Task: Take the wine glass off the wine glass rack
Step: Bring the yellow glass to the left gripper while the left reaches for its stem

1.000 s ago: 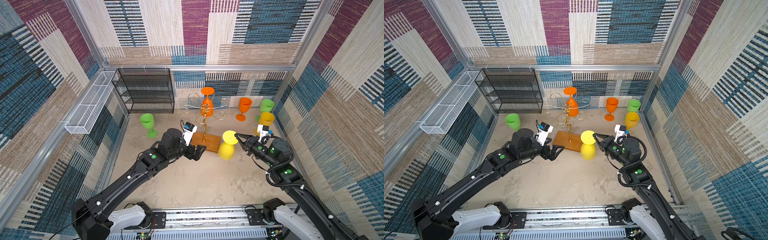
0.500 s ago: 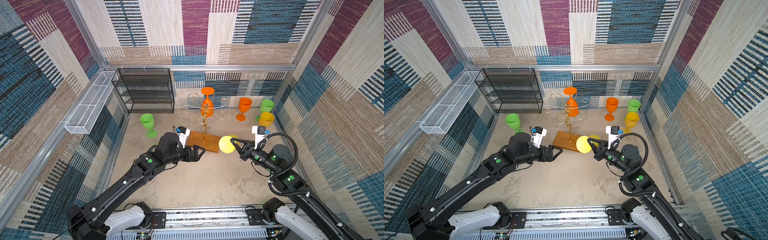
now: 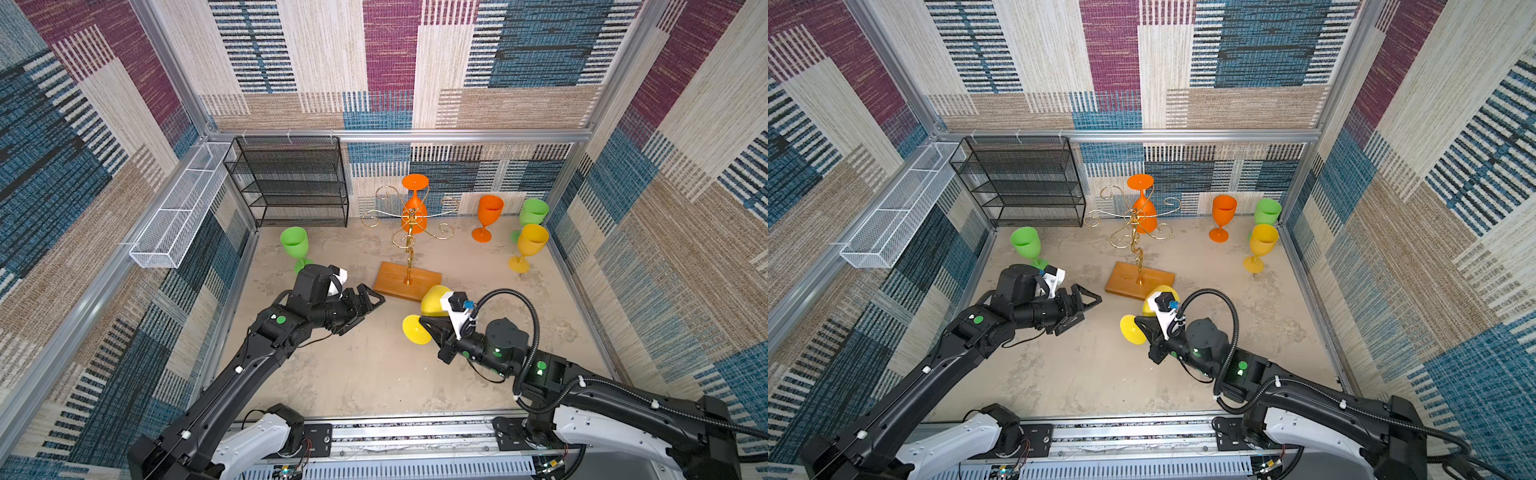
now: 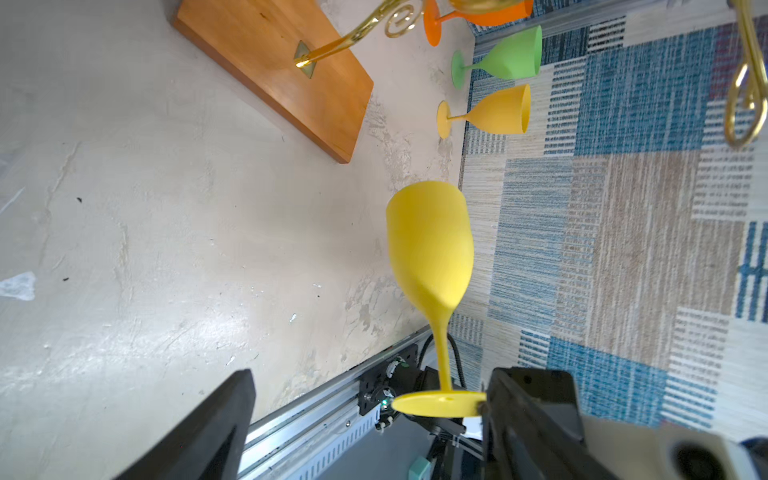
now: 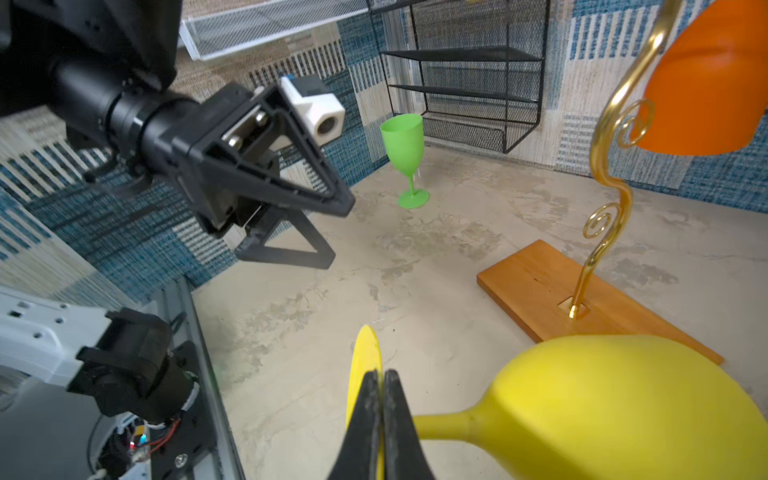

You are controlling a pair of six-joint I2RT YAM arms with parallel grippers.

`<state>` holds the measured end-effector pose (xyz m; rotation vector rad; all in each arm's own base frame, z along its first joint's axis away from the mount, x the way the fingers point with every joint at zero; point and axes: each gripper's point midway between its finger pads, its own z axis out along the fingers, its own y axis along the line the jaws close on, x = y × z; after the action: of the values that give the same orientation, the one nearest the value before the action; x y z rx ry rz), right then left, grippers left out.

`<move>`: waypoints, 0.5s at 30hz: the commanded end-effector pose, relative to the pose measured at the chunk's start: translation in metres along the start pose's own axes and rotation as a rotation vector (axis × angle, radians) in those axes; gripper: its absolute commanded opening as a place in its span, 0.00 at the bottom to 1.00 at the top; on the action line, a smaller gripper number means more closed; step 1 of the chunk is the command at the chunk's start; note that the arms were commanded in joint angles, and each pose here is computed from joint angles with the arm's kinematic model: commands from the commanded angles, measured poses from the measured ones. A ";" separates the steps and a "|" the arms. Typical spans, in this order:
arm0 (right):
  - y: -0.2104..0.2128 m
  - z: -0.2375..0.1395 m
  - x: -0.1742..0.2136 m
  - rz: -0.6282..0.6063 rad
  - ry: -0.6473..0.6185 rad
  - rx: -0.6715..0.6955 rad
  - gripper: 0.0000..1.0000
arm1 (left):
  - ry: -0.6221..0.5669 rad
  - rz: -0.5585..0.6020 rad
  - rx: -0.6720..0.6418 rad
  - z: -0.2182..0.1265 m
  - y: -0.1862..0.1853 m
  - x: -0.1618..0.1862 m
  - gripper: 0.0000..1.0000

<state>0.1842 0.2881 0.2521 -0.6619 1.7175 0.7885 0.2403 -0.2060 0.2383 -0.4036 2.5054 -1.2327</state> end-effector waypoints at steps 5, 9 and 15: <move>-0.001 0.016 -0.006 -0.205 -0.078 0.116 0.00 | 0.107 -0.147 0.065 0.005 -0.004 0.007 0.89; 0.002 0.024 -0.002 -0.294 -0.077 0.133 0.00 | 0.127 -0.239 0.064 0.012 0.004 0.011 0.87; 0.015 0.035 0.002 -0.399 -0.072 0.131 0.00 | 0.129 -0.343 0.051 0.017 0.013 0.012 0.85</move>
<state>0.1892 0.3206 0.2259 -0.8628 1.5747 0.4467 0.2324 -0.2121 0.2115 -0.7045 2.6045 -1.4265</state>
